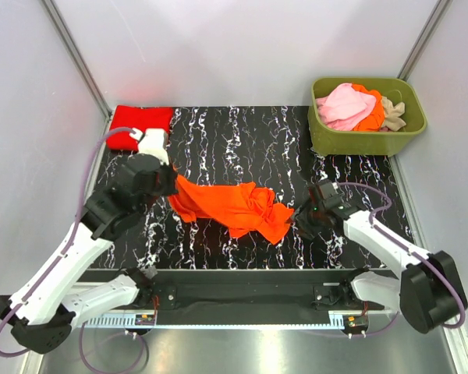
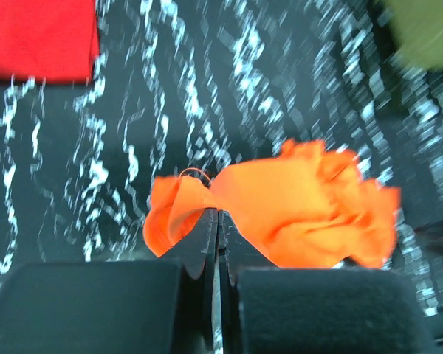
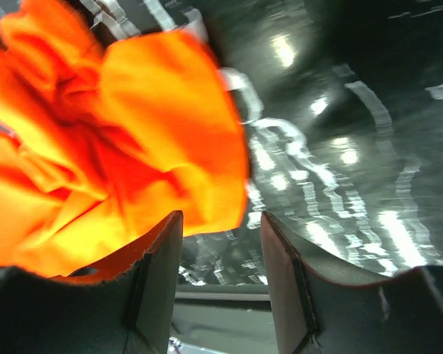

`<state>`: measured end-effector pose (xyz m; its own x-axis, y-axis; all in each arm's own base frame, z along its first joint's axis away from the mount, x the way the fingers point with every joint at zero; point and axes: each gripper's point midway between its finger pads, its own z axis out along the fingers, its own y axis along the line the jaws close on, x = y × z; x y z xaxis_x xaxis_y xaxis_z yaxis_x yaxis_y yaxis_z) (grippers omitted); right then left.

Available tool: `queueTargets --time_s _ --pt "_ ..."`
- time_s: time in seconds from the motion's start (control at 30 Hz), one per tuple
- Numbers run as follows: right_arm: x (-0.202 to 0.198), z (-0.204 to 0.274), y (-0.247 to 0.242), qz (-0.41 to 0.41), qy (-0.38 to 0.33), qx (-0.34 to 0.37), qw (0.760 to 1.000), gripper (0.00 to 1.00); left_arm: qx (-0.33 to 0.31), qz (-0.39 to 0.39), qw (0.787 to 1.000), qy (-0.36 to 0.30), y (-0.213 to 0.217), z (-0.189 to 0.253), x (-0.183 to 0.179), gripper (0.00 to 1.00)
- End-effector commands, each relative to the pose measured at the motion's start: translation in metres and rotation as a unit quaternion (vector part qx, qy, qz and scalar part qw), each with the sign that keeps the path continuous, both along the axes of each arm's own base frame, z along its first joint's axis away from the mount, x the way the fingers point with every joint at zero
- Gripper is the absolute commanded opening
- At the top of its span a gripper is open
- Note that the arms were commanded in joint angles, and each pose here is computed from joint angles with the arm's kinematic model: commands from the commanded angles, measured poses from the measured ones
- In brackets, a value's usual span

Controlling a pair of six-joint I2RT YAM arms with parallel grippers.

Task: Fold and stack the t-shirts
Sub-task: Flatten the tshirt out

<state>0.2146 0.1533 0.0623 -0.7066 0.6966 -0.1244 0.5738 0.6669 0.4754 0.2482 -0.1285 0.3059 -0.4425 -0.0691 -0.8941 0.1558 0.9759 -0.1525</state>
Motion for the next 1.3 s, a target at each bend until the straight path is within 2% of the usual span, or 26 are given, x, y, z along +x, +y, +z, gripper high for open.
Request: queueTargets --time_s 0.0,0.17,0.3,0.5,0.7,0.8,0.97,1.13,1.27 --pt "0.02 0.018 0.023 -0.014 -0.024 0.026 0.999 0.53 0.022 0.019 0.999 0.017 0.012 -0.02 -0.001 0.0" --pt "0.01 0.006 0.035 -0.069 0.001 0.047 0.997 0.54 0.02 0.016 0.999 0.026 0.016 -0.029 -0.001 0.0" --pt "0.002 -0.007 0.032 -0.091 -0.002 0.027 0.996 0.53 0.025 0.012 0.999 0.033 0.016 -0.036 -0.001 0.0" --pt "0.028 -0.001 -0.005 -0.092 -0.094 -0.082 0.988 0.51 0.039 0.047 0.998 0.024 0.038 -0.029 0.001 0.0" --pt "0.046 0.009 -0.014 -0.034 -0.126 -0.149 0.98 0.49 0.03 0.053 0.998 0.031 0.042 -0.03 0.0 0.0" --pt "0.055 0.008 -0.017 0.034 -0.127 -0.178 0.975 0.48 0.025 0.04 0.998 0.044 0.037 -0.037 -0.001 0.0" --pt "0.078 0.012 -0.013 0.08 -0.132 -0.119 0.981 0.44 0.028 0.046 0.998 0.045 0.04 -0.041 -0.001 0.0" --pt "0.084 0.004 -0.002 0.145 -0.122 -0.11 0.976 0.44 0.019 0.034 0.998 0.056 0.033 -0.05 -0.001 0.0" --pt "0.089 -0.009 -0.001 0.154 -0.103 -0.118 0.976 0.42 0.015 0.029 0.998 0.056 0.03 -0.051 0.0 0.0"
